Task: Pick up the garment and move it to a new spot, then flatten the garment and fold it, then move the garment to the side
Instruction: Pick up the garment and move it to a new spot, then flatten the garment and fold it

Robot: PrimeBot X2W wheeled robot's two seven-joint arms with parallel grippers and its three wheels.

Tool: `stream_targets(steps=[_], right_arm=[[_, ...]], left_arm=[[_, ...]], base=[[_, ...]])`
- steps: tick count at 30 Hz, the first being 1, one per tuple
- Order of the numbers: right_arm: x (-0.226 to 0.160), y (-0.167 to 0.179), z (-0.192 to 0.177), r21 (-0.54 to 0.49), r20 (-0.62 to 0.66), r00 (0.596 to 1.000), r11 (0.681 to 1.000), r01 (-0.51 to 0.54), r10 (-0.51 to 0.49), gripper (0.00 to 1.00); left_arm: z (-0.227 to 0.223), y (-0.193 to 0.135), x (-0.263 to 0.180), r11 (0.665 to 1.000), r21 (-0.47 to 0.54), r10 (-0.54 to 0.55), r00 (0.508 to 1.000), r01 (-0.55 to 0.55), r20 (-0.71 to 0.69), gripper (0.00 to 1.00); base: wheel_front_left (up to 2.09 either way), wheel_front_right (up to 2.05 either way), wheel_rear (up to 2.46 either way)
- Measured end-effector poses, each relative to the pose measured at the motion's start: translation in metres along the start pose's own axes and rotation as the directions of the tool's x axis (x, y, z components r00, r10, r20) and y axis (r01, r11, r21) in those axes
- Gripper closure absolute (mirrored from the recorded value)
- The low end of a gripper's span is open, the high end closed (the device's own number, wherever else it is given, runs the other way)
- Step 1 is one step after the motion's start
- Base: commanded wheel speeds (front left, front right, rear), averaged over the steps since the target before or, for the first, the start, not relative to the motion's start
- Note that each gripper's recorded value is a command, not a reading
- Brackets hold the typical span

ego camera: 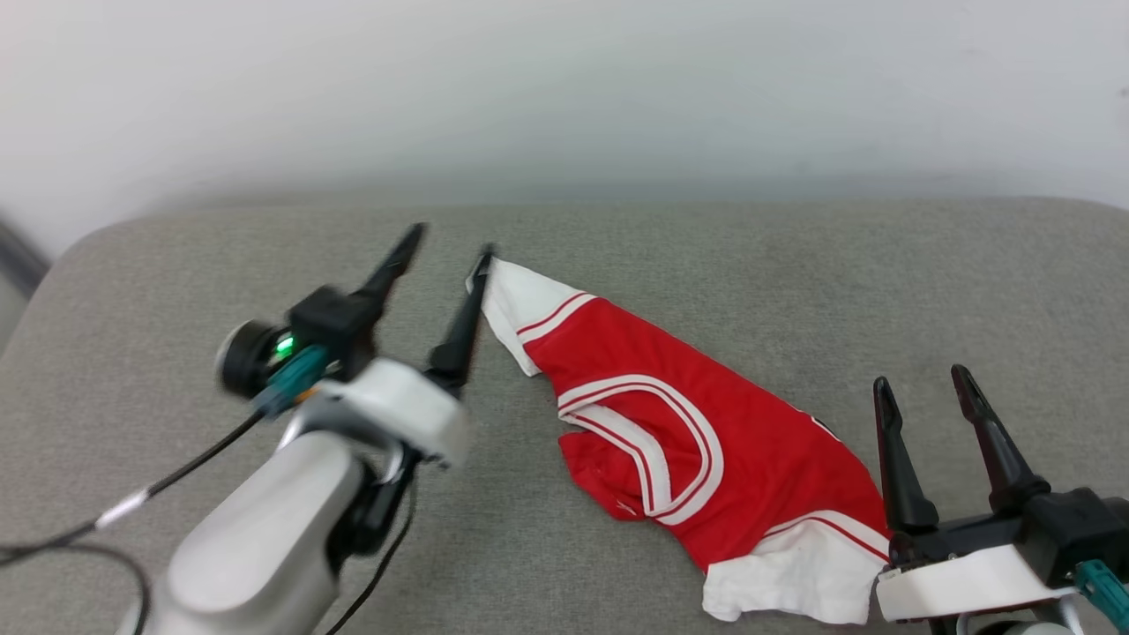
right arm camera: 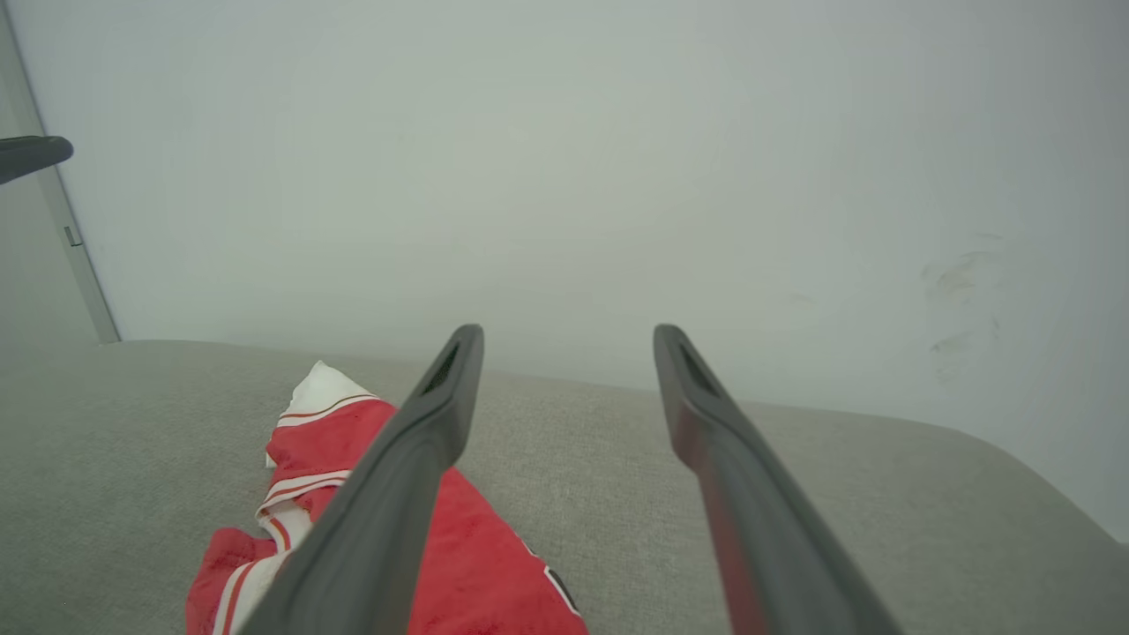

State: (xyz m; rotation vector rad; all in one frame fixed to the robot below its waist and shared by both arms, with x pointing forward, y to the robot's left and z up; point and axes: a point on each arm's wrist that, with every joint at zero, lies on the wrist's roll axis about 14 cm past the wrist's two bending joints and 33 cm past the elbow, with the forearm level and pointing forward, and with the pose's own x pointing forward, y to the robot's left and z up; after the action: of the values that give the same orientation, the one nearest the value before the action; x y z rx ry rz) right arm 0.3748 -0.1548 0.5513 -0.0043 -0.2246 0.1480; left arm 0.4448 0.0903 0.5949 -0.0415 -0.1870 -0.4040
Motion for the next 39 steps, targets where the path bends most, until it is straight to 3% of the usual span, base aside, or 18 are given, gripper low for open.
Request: stream_targets(steps=[7, 14, 25, 29, 34, 37, 39], right_arm=[[-0.003, 0.013, -0.002, 0.013, -0.008, 0.999, 0.999, -0.036, 0.036, 0.00], [-0.009, 0.022, -0.003, 0.027, -0.015, 0.998, 0.998, -0.059, 0.059, 0.00], [-0.013, 0.025, -0.008, 0.024, -0.036, 0.997, 0.997, -0.068, 0.069, 0.00], [-0.016, 0.040, -0.023, 0.022, -0.140, 0.982, 0.992, -0.128, 0.130, 0.00], [-0.032, 0.063, -0.058, 0.040, -0.423, 0.864, 0.958, -0.285, 0.275, 0.00], [-0.047, 0.073, -0.074, 0.086, -0.573, 0.743, 0.927, -0.366, 0.346, 0.00], [-0.060, 0.077, -0.087, 0.139, -0.673, 0.638, 0.911, -0.388, 0.374, 0.00]], left_arm=[[0.002, 0.045, -0.063, 0.985, 0.008, 0.170, 0.985, -0.171, 0.031, 0.00], [-0.020, 0.044, -0.117, 0.958, -0.059, 0.281, 0.960, -0.281, -0.008, 0.00], [-0.018, 0.047, -0.131, 0.952, -0.050, 0.302, 0.953, -0.301, 0.021, 0.00], [-0.020, 0.053, -0.132, 0.948, -0.047, 0.315, 0.949, -0.314, 0.020, 0.00], [-0.030, 0.055, -0.132, 0.946, -0.050, 0.320, 0.947, -0.320, -0.004, 0.00], [-0.035, 0.056, -0.131, 0.944, -0.058, 0.325, 0.946, -0.325, -0.013, 0.00], [-0.037, 0.058, -0.130, 0.942, -0.058, 0.331, 0.943, -0.332, -0.019, 0.00]], base=[[0.00, 0.00, 0.00], [0.00, 0.00, 0.00], [0.00, 0.00, 0.00], [0.00, 0.00, 0.00], [0.00, 0.00, 0.00], [0.00, 0.00, 0.00], [0.00, 0.00, 0.00]])
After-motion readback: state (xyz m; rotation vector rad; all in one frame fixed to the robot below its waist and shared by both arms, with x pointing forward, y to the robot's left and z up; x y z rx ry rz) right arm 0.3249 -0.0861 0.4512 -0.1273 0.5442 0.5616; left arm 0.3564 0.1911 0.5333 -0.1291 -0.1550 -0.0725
